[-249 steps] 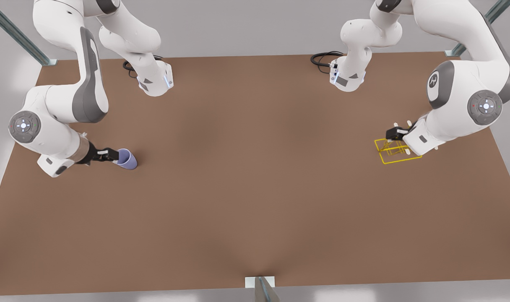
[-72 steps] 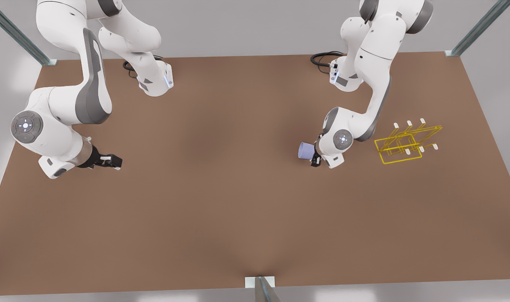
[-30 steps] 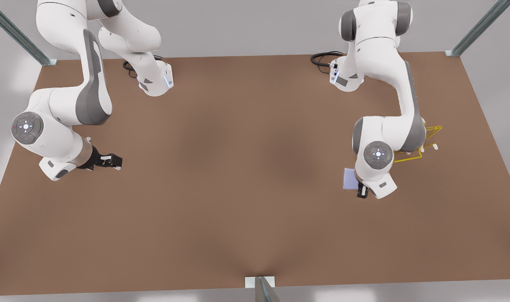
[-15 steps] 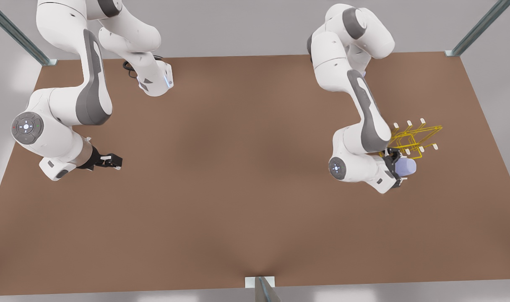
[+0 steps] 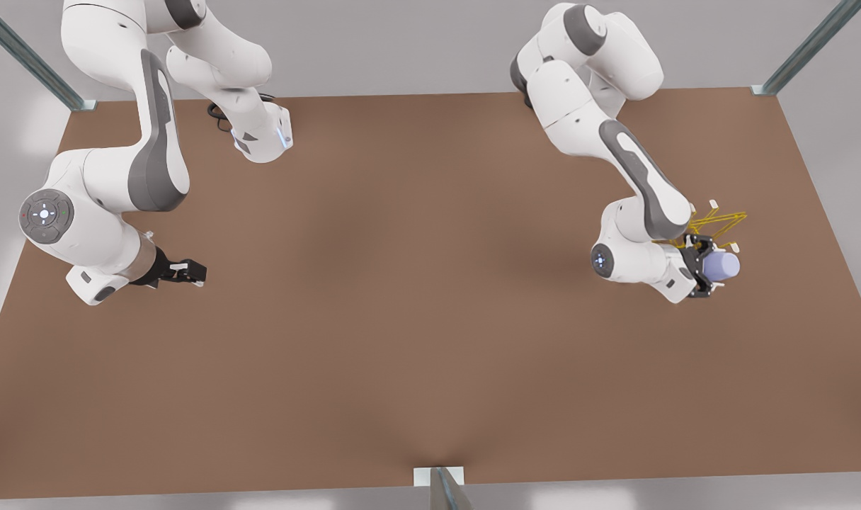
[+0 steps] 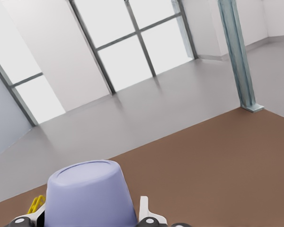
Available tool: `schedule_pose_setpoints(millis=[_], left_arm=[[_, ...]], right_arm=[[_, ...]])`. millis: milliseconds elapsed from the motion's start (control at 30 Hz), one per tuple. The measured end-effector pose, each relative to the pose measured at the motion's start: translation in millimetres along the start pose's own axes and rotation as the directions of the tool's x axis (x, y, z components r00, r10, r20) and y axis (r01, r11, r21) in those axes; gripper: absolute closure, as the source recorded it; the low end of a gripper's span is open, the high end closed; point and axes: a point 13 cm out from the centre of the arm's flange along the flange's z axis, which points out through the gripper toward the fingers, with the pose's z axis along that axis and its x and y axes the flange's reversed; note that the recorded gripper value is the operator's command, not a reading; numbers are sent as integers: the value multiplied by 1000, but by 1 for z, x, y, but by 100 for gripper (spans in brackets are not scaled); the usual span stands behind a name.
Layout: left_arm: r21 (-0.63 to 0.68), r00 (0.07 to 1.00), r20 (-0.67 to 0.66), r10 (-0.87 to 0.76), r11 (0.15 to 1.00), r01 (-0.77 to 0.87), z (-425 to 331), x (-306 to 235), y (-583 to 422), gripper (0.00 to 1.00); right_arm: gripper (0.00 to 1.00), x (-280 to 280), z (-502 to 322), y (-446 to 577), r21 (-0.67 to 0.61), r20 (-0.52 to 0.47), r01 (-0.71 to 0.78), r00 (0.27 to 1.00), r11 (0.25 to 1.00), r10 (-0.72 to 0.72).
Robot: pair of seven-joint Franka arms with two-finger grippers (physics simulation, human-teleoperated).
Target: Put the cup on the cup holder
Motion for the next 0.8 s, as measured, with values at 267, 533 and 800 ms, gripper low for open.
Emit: schedule_pose_setpoints(millis=[267,533,800], left_arm=[[47,998,59,-12,999,9,37,-14,24,37],[94,998,64,-26,995,20,48,-10,22,37],[74,998,52,-45,996,41,68,0,38,37]], right_arm=[[0,-6,-2,-2,6,12,-1,1000,1000,1],[0,-7,-3,-3,10,14,-1,1000,1000,1],[0,-6,-2,-3,10,13,-2,1000,1000,2]])
